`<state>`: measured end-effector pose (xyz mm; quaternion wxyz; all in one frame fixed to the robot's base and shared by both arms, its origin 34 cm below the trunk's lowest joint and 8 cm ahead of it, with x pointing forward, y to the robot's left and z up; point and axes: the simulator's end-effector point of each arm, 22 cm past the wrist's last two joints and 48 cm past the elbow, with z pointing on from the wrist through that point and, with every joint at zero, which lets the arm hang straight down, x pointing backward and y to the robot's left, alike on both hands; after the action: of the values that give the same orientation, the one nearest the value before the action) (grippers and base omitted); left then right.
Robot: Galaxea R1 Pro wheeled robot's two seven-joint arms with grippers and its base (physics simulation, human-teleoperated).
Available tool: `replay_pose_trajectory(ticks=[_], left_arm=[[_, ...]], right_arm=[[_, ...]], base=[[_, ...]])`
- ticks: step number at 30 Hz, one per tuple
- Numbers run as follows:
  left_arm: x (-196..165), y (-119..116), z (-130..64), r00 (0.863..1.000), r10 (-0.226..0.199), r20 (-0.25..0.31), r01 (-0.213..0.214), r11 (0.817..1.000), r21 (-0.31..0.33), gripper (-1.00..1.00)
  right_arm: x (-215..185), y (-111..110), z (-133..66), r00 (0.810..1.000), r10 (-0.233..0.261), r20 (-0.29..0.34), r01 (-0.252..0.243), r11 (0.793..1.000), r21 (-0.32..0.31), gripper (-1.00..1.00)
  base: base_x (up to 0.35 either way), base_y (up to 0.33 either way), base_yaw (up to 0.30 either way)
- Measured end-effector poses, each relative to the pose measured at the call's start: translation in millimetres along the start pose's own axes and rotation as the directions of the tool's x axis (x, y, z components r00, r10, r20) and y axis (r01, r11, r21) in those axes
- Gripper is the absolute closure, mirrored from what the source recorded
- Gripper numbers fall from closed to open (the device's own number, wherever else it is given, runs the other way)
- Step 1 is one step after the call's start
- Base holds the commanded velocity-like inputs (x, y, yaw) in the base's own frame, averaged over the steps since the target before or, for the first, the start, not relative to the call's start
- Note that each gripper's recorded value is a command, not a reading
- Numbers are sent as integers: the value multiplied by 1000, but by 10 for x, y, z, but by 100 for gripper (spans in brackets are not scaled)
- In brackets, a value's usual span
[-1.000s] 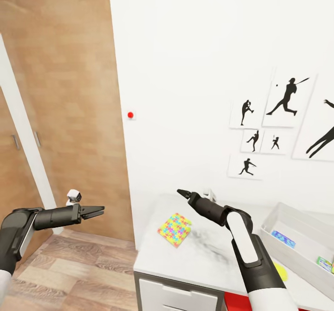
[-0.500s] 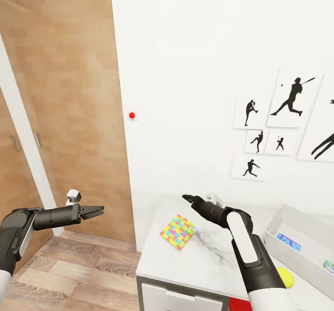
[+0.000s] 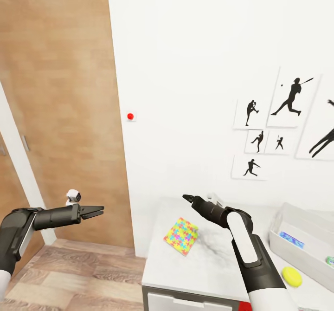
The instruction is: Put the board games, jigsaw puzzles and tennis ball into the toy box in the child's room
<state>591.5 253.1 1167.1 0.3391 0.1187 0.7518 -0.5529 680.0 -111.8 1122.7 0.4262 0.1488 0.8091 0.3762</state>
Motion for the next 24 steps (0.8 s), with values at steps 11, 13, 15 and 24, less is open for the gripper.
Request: replay_pose_trajectory(ticks=[11, 13, 15, 24], left_arm=[[-3, 4, -9, 1000, -1, 1, 1, 1000, -1, -100], [-3, 3, -9, 1000, -1, 1, 1, 1000, 0, -100], [-2, 3, -8, 1000, -1, 1, 1, 1000, 0, -100], [2, 19, -8, 1000, -2, 0, 2, 1000, -2, -100]], right_arm=[[22, -24, 14, 1000, 5, -6, -5, 1000, 3, -100], [30, -34, 19, 1000, 6, -7, -6, 1000, 5, -100], [32, -38, 20, 1000, 6, -8, -6, 1000, 6, -100], [47, -59, 33, 1000, 7, -12, -7, 1000, 11, -100]], base=[[74, 173, -263], [23, 26, -264], [13, 15, -239], [3, 3, -65]])
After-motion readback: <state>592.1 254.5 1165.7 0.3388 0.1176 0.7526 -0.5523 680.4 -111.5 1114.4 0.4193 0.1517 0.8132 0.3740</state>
